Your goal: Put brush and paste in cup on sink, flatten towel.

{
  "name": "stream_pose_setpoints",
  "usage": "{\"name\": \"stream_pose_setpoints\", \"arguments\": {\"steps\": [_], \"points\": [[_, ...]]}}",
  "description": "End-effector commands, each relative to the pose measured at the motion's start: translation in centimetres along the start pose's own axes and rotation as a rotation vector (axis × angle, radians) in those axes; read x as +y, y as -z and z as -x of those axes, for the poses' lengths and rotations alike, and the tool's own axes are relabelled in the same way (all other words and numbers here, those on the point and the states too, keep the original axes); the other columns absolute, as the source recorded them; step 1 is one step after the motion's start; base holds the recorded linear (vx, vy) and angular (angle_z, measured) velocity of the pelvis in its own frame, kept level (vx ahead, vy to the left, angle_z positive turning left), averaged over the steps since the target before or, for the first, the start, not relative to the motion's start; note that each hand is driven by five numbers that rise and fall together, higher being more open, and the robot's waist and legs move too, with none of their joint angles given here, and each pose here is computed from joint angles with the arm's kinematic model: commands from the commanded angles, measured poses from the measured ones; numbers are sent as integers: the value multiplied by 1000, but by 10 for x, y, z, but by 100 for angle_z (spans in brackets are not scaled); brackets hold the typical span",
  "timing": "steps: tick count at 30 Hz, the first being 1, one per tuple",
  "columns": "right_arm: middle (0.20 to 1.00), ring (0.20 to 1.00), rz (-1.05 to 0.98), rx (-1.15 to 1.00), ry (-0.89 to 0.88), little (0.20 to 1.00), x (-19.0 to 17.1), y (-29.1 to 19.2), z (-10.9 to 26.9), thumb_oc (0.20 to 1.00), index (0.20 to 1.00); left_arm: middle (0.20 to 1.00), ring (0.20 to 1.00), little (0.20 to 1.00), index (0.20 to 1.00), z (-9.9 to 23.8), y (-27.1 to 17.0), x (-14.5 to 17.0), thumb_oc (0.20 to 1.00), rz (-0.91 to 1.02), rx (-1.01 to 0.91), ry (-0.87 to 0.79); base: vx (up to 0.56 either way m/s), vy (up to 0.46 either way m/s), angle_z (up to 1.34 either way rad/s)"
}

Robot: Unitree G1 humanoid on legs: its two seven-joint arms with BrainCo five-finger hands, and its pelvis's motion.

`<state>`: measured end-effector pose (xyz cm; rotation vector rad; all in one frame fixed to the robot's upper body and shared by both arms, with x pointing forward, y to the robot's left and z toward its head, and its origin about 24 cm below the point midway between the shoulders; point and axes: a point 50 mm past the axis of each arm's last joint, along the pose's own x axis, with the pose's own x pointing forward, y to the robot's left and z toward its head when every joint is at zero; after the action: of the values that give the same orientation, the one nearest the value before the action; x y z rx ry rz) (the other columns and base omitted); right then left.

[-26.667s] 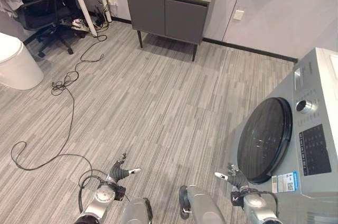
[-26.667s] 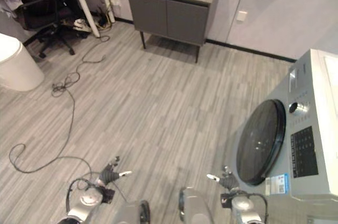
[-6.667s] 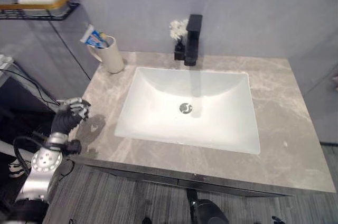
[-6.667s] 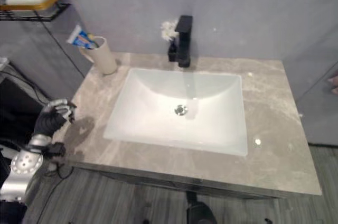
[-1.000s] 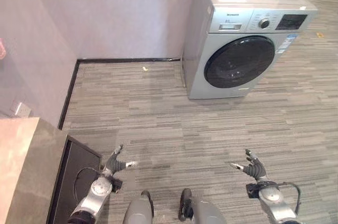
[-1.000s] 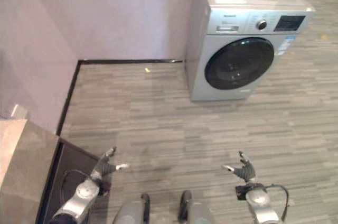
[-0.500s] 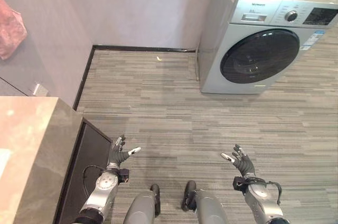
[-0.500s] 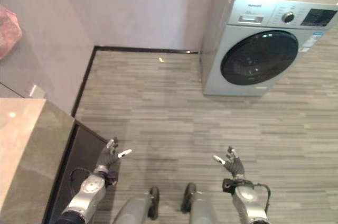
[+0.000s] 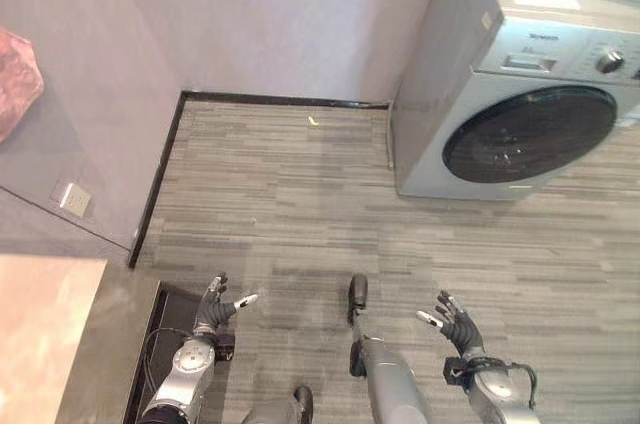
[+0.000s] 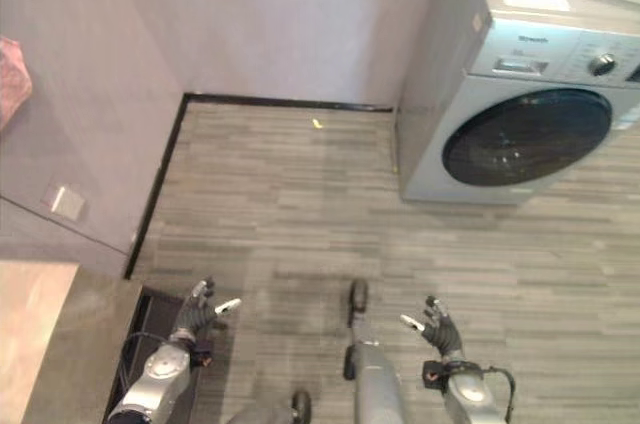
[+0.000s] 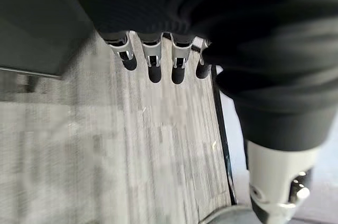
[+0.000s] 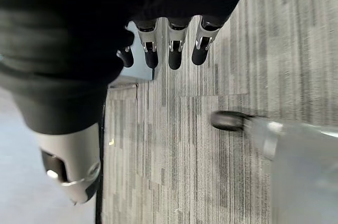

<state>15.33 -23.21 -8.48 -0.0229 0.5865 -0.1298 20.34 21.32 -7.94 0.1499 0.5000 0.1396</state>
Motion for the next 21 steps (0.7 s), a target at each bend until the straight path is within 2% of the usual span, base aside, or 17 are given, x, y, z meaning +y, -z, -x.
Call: {"name": "stream_pose_setpoints", "arguments": {"steps": [1, 6, 11, 16, 21], "points": [[1000, 1000, -9, -137, 13, 1000, -11, -34, -7, 1000, 1000, 1000, 1000, 1000, 1000, -8, -38, 9, 1000, -85, -175, 24, 470, -319, 109], [1000, 1000, 3, -131, 16, 1000, -18, -31, -4, 1000, 1000, 1000, 1000, 1000, 1000, -10, -29, 5, 1000, -107, -128, 37, 434, -386, 35], [1000, 1000, 10, -142, 25, 1000, -21, -35, -1, 1000, 1000, 1000, 1000, 1000, 1000, -19, -44, 4, 1000, -88, -157, 33, 390, -265, 47], [1000, 1000, 61, -159, 6, 1000, -26, -37, 5, 1000, 1000, 1000, 1000, 1000, 1000, -19, -45, -1, 1000, -89, -165, 49, 240, 31, 55], [1000, 1000, 139, -198, -57, 1000, -21, -47, 8, 1000, 1000, 1000, 1000, 1000, 1000, -15, -36, 3, 1000, -122, -140, 47, 410, 252, 5]]}}
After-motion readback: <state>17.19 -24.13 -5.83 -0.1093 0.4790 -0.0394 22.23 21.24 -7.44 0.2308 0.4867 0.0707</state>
